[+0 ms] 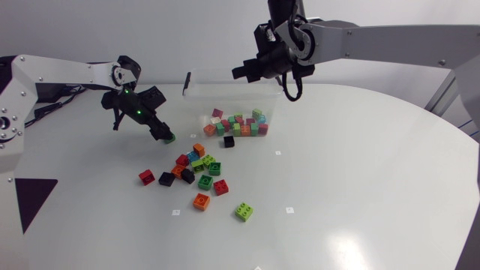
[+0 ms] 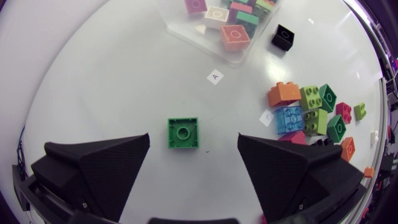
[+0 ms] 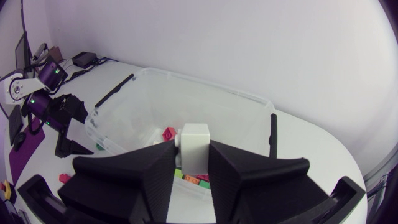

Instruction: Place the duplo bricks in the container

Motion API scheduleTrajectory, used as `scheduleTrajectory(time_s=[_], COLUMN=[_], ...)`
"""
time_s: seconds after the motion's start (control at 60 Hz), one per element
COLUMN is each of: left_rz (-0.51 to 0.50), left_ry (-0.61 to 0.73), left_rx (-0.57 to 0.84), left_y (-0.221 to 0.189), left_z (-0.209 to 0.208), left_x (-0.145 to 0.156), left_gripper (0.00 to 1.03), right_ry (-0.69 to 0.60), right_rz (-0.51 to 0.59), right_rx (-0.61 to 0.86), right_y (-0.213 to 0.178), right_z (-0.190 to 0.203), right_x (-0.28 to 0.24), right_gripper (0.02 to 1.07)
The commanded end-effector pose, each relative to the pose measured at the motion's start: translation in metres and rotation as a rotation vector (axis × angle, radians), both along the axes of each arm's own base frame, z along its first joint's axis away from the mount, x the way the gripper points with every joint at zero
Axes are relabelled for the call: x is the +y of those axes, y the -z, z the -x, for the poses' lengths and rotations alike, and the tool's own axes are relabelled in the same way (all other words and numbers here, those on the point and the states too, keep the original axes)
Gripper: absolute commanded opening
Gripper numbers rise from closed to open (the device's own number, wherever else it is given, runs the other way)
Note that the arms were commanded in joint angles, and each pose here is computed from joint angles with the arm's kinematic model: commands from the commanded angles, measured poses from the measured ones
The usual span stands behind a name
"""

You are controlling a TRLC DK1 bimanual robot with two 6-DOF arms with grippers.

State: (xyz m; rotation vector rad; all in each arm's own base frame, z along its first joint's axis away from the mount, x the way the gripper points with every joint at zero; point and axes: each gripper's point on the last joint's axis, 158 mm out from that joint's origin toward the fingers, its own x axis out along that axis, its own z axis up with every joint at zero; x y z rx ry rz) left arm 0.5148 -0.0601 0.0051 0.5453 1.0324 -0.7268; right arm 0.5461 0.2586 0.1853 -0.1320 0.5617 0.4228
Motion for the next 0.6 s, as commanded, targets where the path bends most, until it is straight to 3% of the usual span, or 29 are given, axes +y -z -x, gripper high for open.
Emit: scheduleTrajectory(time_s=[0.0, 0.15, 0.25, 0.417, 0.583], left_rz=[-0.02, -0.037, -0.049, -0.06, -0.073], left_ry=[0.027, 0.027, 0.027, 0.045, 0.081], left_rx=[0.008, 0.018, 0.034, 0.062, 0.11], left_y=[0.008, 0.013, 0.016, 0.025, 0.039], left_z=[-0.007, -0.016, -0.021, -0.023, -0.012], left_x=[0.005, 0.008, 0.009, 0.005, -0.003], left_gripper=[0.98, 0.98, 0.96, 0.91, 0.79], right_ry=[0.022, 0.027, 0.035, 0.039, 0.036], right_rz=[-0.023, -0.017, -0.015, -0.012, -0.012], right_rx=[-0.01, -0.016, -0.024, -0.022, -0.029], right_y=[0.001, 0.005, 0.006, 0.008, -0.002], right_z=[-0.011, -0.017, -0.02, -0.02, -0.011], right_x=[0.003, 0.007, 0.006, 0.006, 0.004], right_gripper=[0.35, 0.36, 0.52, 0.9, 1.0])
